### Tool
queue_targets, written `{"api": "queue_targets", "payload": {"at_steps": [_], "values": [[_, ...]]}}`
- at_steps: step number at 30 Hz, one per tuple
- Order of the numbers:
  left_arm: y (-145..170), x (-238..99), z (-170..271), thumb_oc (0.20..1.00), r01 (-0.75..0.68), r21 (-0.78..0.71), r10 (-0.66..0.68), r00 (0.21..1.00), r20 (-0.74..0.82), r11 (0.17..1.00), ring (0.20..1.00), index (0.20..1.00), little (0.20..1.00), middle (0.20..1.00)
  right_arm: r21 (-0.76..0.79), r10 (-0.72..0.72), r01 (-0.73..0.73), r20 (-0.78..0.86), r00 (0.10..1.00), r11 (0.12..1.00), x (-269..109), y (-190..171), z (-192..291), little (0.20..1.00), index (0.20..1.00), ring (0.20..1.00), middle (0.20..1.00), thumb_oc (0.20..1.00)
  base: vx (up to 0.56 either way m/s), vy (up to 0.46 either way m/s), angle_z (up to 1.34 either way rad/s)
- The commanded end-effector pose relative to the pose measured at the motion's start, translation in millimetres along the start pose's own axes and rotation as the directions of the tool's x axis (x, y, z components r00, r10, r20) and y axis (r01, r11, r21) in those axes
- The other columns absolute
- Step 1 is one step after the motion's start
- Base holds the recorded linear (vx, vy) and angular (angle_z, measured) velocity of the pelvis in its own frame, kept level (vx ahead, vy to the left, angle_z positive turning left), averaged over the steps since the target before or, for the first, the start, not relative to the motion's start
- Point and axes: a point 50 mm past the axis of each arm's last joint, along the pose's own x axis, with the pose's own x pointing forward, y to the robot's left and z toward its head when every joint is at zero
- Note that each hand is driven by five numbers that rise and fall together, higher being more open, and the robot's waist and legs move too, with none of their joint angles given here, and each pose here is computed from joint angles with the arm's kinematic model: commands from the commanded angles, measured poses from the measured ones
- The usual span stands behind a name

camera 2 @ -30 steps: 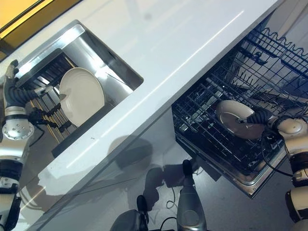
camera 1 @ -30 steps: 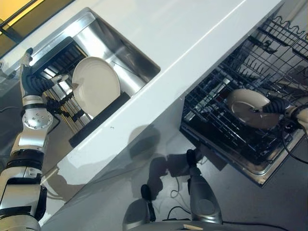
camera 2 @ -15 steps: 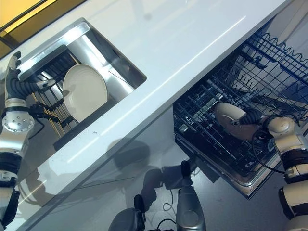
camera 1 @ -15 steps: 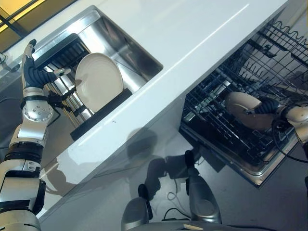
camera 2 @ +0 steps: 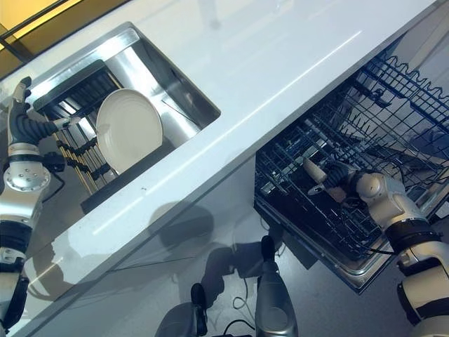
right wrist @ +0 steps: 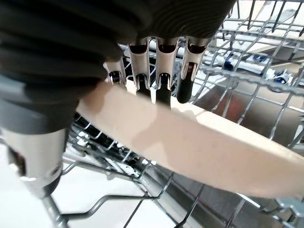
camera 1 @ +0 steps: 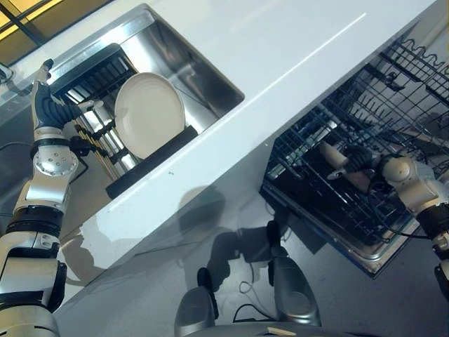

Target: Pick up plates and place into dishwasher.

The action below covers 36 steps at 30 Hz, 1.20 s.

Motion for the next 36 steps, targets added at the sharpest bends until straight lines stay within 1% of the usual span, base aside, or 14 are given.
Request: {"api": "queue_targets", "payload": {"at_steps": [1, 3, 6, 7, 9, 12, 14, 17, 21, 25, 32, 36], "values": [[34, 16, 25, 1.0, -0.108, -0.021, 0.109, 0.989, 0.1, 0.994, 1.0, 1.0, 1.0, 1.0, 0.014, 0.265, -0.267, 0.082, 0.961, 0.964, 10, 92, 16, 1.0, 1.0, 1.0, 1.0, 1.0, 0.04, 0.019, 0.01], [35, 14, 22, 1.0, -0.105, -0.018, 0.107, 0.99, 0.091, 0.994, 1.0, 1.0, 1.0, 1.0, 0.035, 0.217, -0.22, 0.085, 0.973, 0.975, 8, 86, 13, 1.0, 1.0, 1.0, 1.0, 1.0, 0.04, 0.019, 0.01], [37, 9, 15, 1.0, -0.11, -0.014, 0.111, 0.991, 0.075, 0.994, 1.0, 1.0, 1.0, 1.0, 0.086, 0.104, -0.114, 0.11, 0.988, 0.99, 3, 71, 13, 1.0, 1.0, 1.0, 1.0, 1.0, 0.04, 0.025, 0.0], [40, 5, 9, 1.0, -0.115, -0.011, 0.115, 0.991, 0.064, 0.993, 1.0, 1.0, 1.0, 1.0, 0.112, 0.024, -0.037, 0.119, 0.993, 0.993, -1, 61, 13, 1.0, 1.0, 1.0, 1.0, 1.0, 0.06, 0.048, 0.0], [42, -5, -2, 1.0, -0.119, -0.005, 0.119, 0.992, 0.048, 0.993, 1.0, 1.0, 1.0, 1.0, 0.133, -0.081, 0.064, 0.124, 0.989, 0.989, -9, 46, 13, 1.0, 1.0, 1.0, 1.0, 1.0, 0.06, 0.064, -0.02], [45, -23, -20, 1.0, -0.134, 0.01, 0.134, 0.991, 0.018, 0.991, 1.0, 1.0, 1.0, 1.0, 0.17, -0.264, 0.237, 0.156, 0.952, 0.957, -29, 14, 16, 1.0, 1.0, 1.0, 1.0, 1.0, 0.06, 0.1, -0.03], [46, -29, -25, 1.0, -0.136, 0.03, 0.136, 0.991, 0.01, 0.99, 1.0, 1.0, 1.0, 1.0, 0.173, -0.319, 0.29, 0.169, 0.933, 0.941, -37, 5, 16, 1.0, 1.0, 1.0, 1.0, 1.0, 0.07, 0.099, -0.06], [51, -39, -33, 1.0, -0.13, 0.135, 0.129, 0.992, 0.013, 0.982, 1.0, 1.0, 1.0, 1.0, 0.189, -0.435, 0.4, 0.208, 0.876, 0.897, -59, -18, 21, 1.0, 1.0, 1.0, 1.0, 1.0, 0.09, 0.116, -0.07], [51, -48, -39, 1.0, -0.109, 0.201, 0.11, 0.994, 0.006, 0.973, 1.0, 1.0, 1.0, 1.0, 0.203, -0.481, 0.44, 0.256, 0.839, 0.875, -76, -28, 26, 1.0, 1.0, 1.0, 1.0, 1.0, 0.1, 0.069, -0.13], [49, -54, -42, 1.0, -0.095, 0.218, 0.097, 0.995, 0.005, 0.971, 1.0, 1.0, 1.0, 1.0, 0.2, -0.495, 0.455, 0.279, 0.823, 0.868, -88, -32, 28, 1.0, 1.0, 1.0, 1.0, 1.0, 0.08, 0.029, -0.03], [37, -63, -41, 1.0, -0.05, 0.291, 0.035, 0.998, 0.059, 0.955, 1.0, 1.0, 1.0, 1.0, 0.195, -0.495, 0.455, 0.311, 0.811, 0.869, -97, -36, 31, 1.0, 1.0, 1.0, 1.0, 1.0, 0.08, -0.014, -0.09], [36, -69, -43, 1.0, -0.014, 0.385, -0.019, 0.996, 0.081, 0.923, 1.0, 1.0, 1.0, 1.0, 0.209, -0.465, 0.417, 0.337, 0.818, 0.885, -94, -25, 32, 1.0, 1.0, 1.0, 1.0, 1.0, 0.2, -0.042, -0.3]]}}
